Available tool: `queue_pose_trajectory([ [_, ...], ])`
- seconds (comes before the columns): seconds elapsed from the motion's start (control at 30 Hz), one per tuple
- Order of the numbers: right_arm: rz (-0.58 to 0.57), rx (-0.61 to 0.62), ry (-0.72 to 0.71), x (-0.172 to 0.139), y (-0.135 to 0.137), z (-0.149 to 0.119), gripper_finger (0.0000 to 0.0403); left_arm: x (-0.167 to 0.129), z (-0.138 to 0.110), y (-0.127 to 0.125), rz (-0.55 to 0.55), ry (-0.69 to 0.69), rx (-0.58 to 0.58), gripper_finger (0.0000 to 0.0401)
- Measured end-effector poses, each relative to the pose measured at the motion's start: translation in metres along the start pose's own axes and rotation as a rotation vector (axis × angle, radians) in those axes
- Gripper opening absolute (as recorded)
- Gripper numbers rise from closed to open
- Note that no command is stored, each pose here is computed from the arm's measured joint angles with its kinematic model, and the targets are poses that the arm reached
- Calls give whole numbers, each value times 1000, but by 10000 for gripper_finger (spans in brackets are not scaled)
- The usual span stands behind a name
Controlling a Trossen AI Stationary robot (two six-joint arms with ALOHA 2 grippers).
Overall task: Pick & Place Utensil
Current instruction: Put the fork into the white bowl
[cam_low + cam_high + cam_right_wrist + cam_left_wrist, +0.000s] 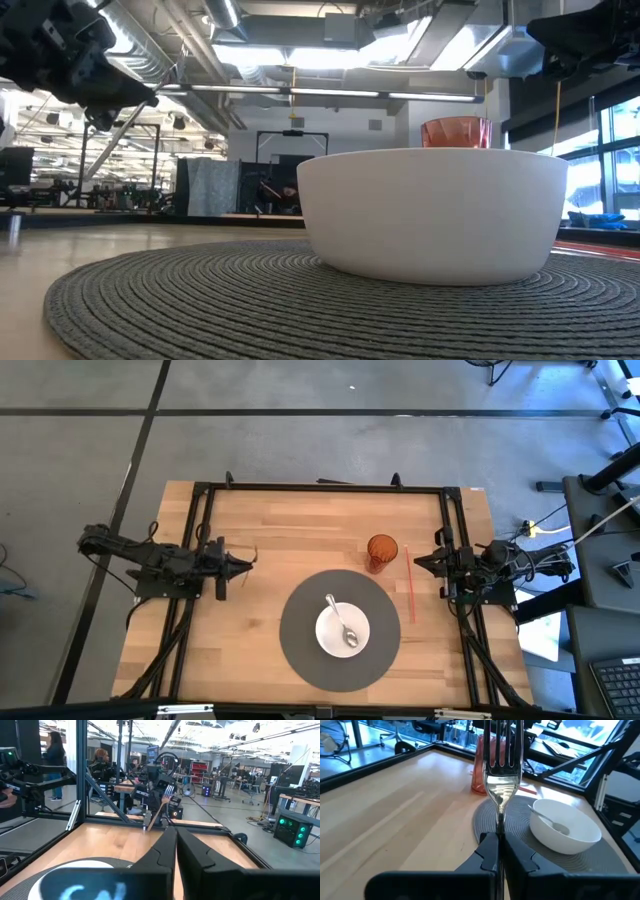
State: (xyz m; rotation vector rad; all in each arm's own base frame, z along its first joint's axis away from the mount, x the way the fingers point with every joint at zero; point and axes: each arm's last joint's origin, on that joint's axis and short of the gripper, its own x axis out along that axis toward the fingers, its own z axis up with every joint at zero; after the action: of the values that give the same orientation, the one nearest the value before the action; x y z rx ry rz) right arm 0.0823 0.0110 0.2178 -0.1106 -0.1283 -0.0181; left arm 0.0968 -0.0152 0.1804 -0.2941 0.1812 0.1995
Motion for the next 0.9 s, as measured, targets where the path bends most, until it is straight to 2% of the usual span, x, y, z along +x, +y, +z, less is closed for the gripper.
queue_pose_trajectory([
  [0.37,0,0,0,0,0,0,16,3,4,-2,9,-31,-16,4],
  [0.57,0,0,0,0,0,0,16,15,31,-18,15,-17,2,4],
  [0.7,-1,3,-5,0,0,0,16,37,52,-38,61,64,65,4],
  [0.9,-1,4,-7,0,0,1,16,98,67,-85,91,261,252,4],
])
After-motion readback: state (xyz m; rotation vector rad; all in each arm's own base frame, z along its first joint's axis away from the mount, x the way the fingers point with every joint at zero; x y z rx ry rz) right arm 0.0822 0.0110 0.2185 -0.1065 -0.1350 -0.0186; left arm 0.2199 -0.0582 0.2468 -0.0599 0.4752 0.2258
